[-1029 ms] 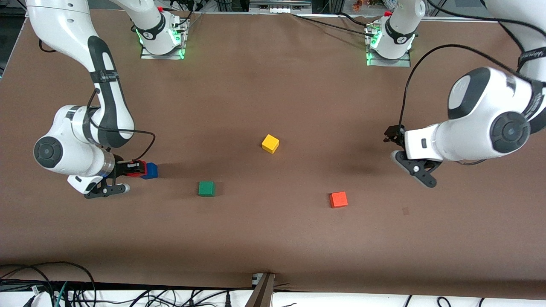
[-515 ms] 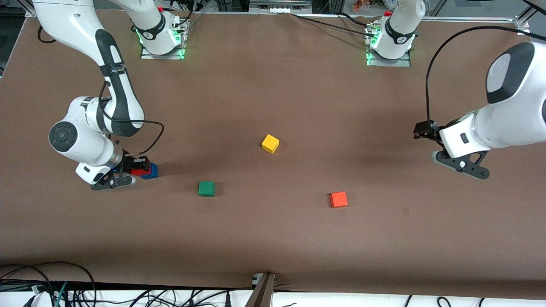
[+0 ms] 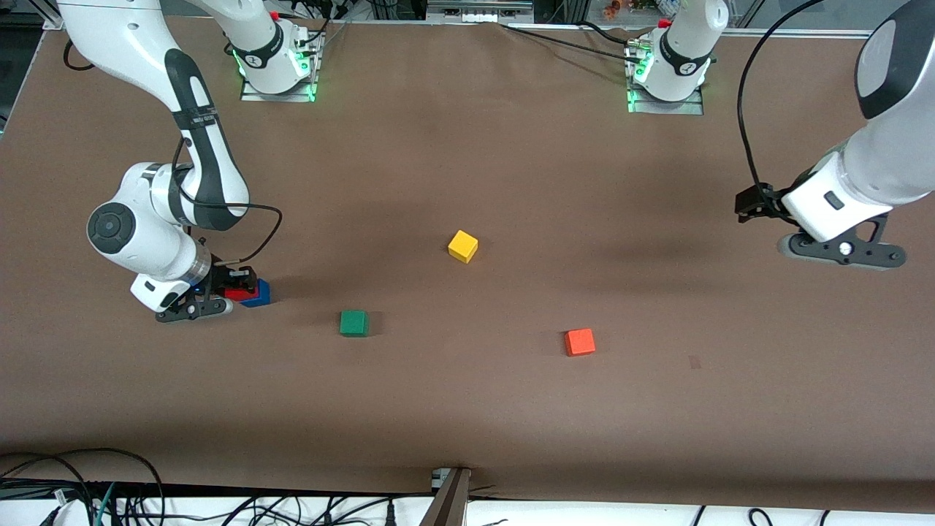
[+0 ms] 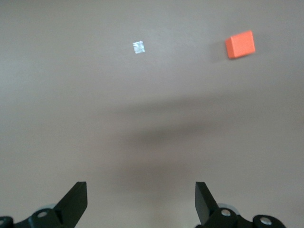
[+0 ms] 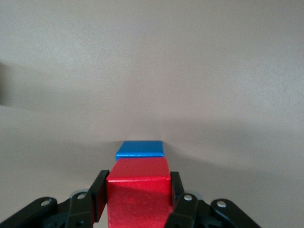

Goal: Pass red block to right arm, stack on blue

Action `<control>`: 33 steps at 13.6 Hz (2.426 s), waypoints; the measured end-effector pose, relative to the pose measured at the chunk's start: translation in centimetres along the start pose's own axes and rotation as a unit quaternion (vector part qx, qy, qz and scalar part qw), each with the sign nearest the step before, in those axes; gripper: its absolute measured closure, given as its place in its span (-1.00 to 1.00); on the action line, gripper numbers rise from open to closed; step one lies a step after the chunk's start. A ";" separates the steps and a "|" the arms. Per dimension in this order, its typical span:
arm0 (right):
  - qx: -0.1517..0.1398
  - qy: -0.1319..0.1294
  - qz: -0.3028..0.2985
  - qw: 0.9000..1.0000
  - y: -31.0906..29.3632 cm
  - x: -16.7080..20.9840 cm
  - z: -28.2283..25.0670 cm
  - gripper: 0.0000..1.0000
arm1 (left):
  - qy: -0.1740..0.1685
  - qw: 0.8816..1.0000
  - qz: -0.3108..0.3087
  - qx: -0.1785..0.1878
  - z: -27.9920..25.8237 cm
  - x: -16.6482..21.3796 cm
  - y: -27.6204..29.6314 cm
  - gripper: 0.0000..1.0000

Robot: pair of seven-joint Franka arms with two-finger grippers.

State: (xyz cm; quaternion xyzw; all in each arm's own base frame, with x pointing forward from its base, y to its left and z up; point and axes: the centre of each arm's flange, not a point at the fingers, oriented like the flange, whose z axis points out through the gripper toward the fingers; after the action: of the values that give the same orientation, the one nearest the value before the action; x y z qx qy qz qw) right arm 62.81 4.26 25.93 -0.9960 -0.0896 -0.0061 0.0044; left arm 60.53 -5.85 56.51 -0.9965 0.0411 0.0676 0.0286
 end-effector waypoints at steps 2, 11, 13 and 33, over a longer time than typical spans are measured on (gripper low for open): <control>0.000 0.000 0.000 1.000 0.0 0.0 0.0 -0.12 | 0.016 0.999 -0.034 -0.011 -0.4 -1.7 -2.3 -1.00; 0.000 0.001 0.007 1.000 -0.3 0.0 0.0 -0.12 | 0.051 0.998 -0.046 -0.003 -1.7 -6.2 -2.7 -1.00; 0.000 0.001 0.008 1.000 -0.4 0.0 0.0 -0.12 | 0.052 0.998 -0.038 -0.002 -1.6 -6.0 -1.6 -1.00; -0.001 0.002 0.010 1.000 -0.4 0.0 0.1 -0.25 | 0.053 0.998 -0.036 -0.002 -1.6 -6.0 -1.4 -1.00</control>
State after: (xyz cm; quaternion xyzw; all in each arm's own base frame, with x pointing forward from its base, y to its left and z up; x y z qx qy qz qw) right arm 62.74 4.65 25.88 -0.9968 -0.0799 -0.0081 0.0033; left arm 54.94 -4.11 59.00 -0.9995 0.0062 0.0139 0.0267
